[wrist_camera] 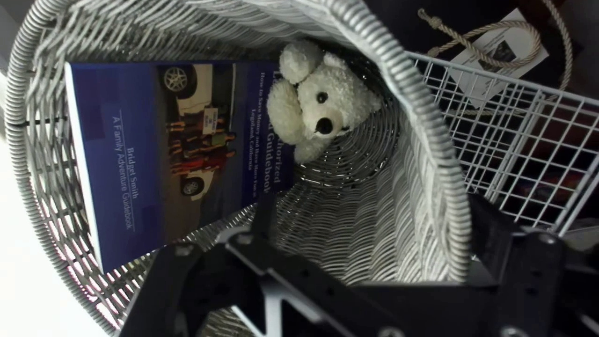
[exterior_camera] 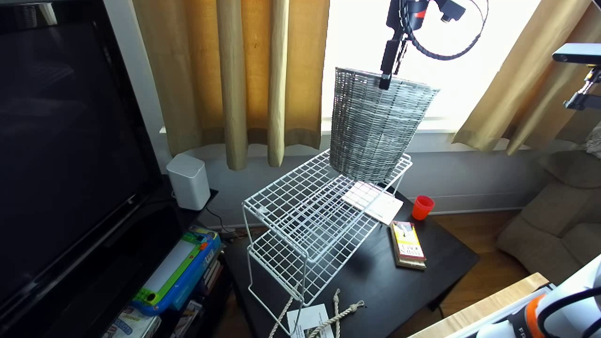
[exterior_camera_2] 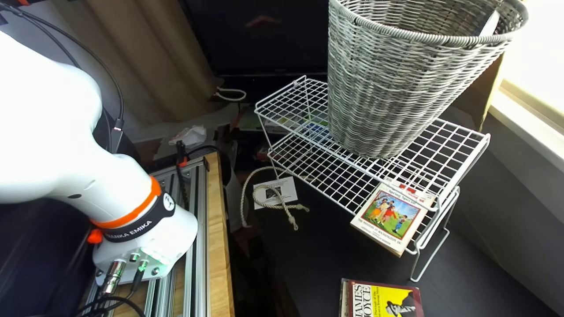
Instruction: Set the basket upright
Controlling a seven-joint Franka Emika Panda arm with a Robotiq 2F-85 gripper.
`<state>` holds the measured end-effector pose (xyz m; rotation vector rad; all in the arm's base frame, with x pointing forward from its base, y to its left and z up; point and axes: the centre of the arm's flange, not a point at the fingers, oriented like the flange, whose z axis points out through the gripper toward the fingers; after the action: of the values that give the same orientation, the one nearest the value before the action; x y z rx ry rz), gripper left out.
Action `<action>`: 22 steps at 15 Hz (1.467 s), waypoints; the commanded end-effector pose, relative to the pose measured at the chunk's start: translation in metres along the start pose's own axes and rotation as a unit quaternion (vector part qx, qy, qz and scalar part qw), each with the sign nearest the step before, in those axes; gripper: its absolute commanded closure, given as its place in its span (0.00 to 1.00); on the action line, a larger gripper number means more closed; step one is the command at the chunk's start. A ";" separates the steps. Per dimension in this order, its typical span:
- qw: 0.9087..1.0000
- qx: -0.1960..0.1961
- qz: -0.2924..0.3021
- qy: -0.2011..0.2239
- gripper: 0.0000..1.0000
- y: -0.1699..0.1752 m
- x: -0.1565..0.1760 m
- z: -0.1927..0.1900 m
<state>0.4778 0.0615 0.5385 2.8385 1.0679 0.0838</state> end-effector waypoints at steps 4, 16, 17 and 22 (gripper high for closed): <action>0.998 0.062 0.003 0.033 0.00 0.004 -0.005 -0.016; 0.992 0.061 0.043 0.101 0.00 0.024 -0.013 -0.077; 0.991 0.059 0.054 0.110 0.00 0.025 -0.015 -0.093; 0.987 0.050 0.062 0.141 0.00 0.026 -0.017 -0.130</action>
<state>0.4692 0.0414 0.6740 3.0504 0.9601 0.4764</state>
